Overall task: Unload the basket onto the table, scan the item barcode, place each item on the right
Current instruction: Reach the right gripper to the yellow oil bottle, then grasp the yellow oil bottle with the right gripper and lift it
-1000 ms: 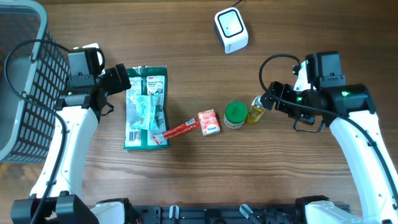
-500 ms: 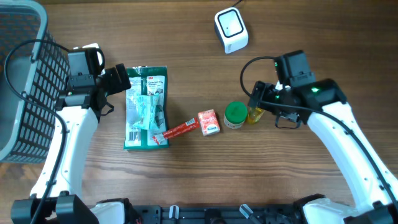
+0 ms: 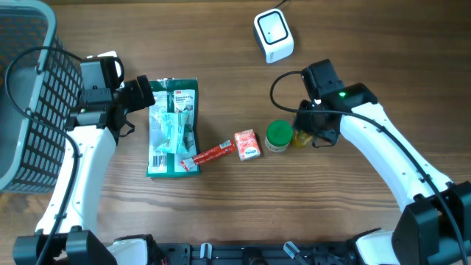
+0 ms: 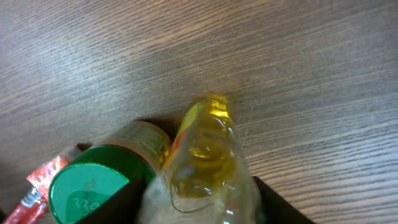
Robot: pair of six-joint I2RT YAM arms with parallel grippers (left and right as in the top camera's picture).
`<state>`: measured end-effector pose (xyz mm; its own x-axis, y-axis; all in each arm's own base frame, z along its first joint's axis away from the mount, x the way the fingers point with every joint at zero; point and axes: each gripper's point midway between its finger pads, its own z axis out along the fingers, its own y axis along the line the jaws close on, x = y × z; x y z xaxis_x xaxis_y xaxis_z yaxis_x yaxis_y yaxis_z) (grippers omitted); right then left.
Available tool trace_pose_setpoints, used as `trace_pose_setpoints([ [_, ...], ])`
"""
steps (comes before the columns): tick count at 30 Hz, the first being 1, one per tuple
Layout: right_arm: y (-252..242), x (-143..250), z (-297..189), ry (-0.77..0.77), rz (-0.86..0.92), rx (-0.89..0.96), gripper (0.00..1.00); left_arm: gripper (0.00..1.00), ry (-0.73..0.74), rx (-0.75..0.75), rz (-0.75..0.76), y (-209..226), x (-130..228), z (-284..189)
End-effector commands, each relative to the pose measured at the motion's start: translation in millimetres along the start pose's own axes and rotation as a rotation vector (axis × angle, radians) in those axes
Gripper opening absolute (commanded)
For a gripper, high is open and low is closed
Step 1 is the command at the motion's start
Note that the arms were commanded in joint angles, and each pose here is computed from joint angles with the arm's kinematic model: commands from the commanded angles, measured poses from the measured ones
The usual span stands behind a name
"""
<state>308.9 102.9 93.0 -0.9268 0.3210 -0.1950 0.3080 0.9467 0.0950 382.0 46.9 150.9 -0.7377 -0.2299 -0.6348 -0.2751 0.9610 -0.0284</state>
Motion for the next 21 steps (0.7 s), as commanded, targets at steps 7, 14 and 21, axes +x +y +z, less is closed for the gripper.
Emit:
trace_pose_setpoints([
  [7, -3, -8, 4, -0.035, -0.480, 0.041, 0.54, 1.00, -0.023, -0.006, 0.013, 3, -7, -5],
  [14, -1, 3, 4, 0.013, -0.350, 0.010, 0.79, 1.00, -0.023, -0.006, 0.013, 3, -7, -5],
  [21, -4, 11, 3, 0.051, -0.195, 0.013, 0.50, 1.00, -0.023, -0.006, 0.013, 3, -7, -5],
])
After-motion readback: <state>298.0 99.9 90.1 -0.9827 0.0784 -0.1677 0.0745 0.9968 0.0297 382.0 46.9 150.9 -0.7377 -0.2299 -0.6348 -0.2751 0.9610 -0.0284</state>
